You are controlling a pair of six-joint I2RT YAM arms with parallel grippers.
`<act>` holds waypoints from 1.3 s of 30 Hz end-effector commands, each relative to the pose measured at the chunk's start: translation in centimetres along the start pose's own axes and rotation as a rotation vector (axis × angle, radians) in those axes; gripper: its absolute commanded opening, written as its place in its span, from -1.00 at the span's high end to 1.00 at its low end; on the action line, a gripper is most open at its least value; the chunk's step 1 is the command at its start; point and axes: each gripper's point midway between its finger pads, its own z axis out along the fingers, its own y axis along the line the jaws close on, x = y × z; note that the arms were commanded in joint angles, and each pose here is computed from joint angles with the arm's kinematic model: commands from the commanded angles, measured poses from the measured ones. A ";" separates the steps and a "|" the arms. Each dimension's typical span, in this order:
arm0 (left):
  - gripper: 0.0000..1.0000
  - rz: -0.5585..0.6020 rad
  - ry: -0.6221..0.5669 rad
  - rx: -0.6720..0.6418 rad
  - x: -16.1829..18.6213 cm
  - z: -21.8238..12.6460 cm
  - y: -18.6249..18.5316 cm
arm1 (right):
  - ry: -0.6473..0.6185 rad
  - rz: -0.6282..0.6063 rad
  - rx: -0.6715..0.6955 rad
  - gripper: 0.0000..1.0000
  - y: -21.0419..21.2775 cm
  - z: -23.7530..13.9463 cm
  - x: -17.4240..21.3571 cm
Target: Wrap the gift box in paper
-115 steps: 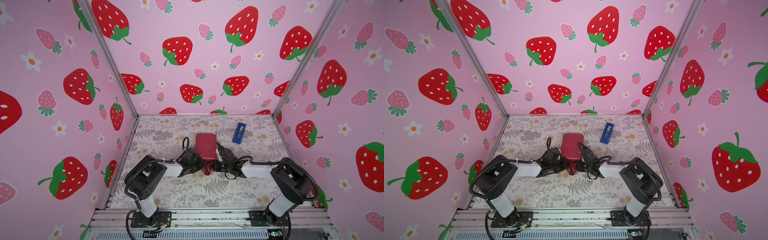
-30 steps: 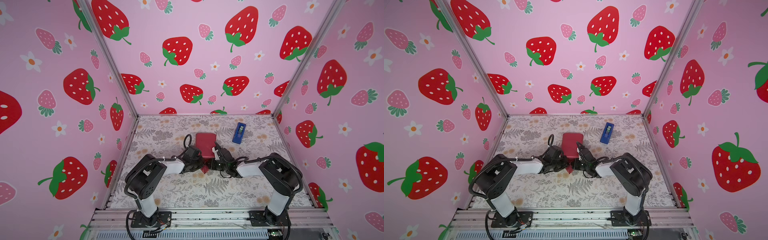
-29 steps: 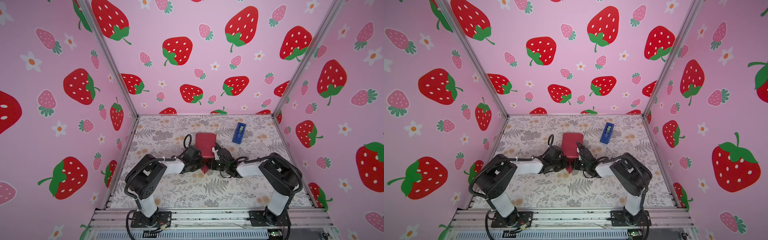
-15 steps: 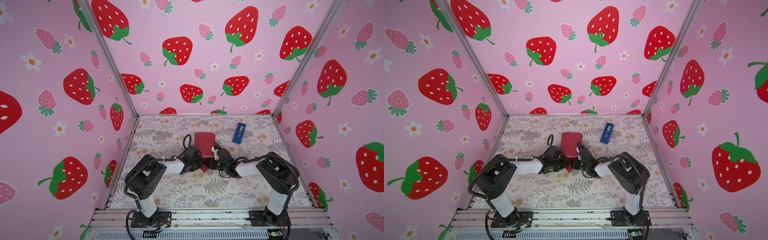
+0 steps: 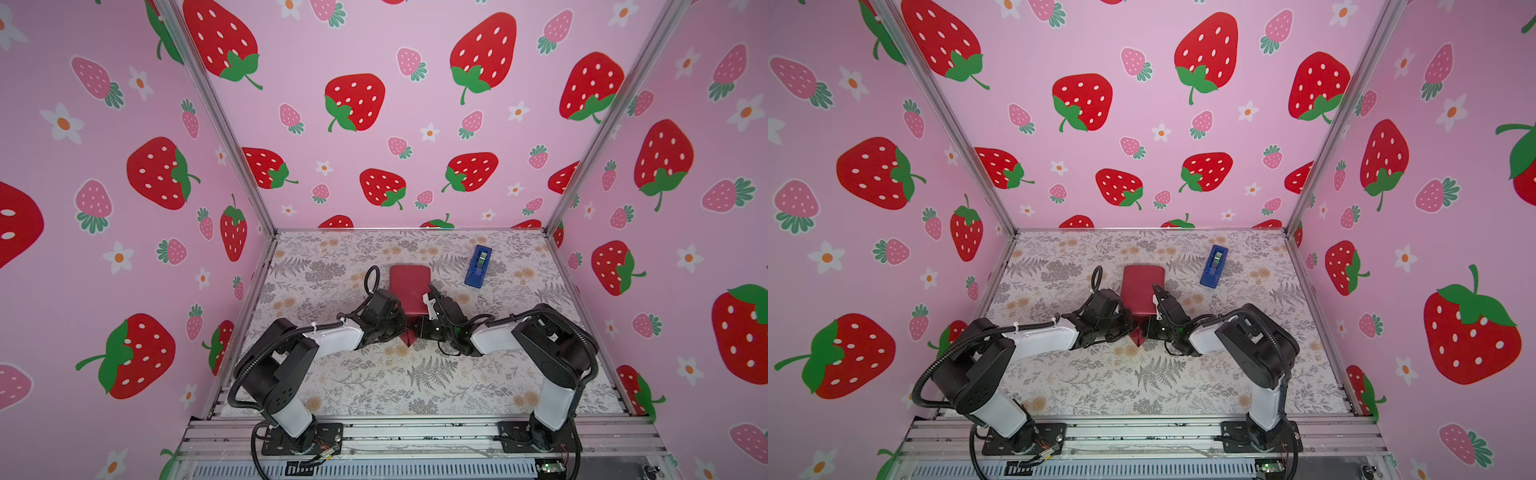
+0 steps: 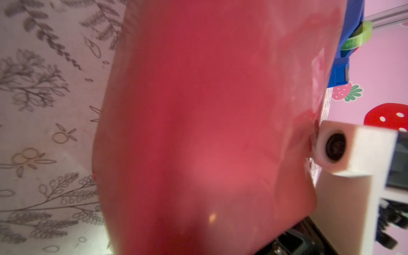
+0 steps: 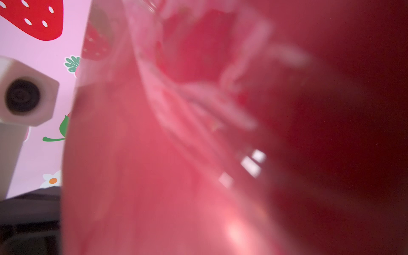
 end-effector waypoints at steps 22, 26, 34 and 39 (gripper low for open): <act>1.00 -0.108 0.086 -0.088 2.7 3.0 4.4 | 0.108 0.077 0.063 0.66 -0.4 -2.2 2.7; 1.00 -0.111 0.085 -0.097 2.7 3.0 4.6 | 0.085 0.124 0.041 0.55 0.3 -3.8 2.6; 1.00 -0.114 0.089 -0.108 2.8 3.0 4.9 | 0.098 0.352 -0.010 0.28 -0.7 -6.0 5.3; 1.00 -0.118 0.090 -0.108 2.8 3.2 5.0 | 0.142 0.462 -0.106 0.28 -0.1 -5.5 6.6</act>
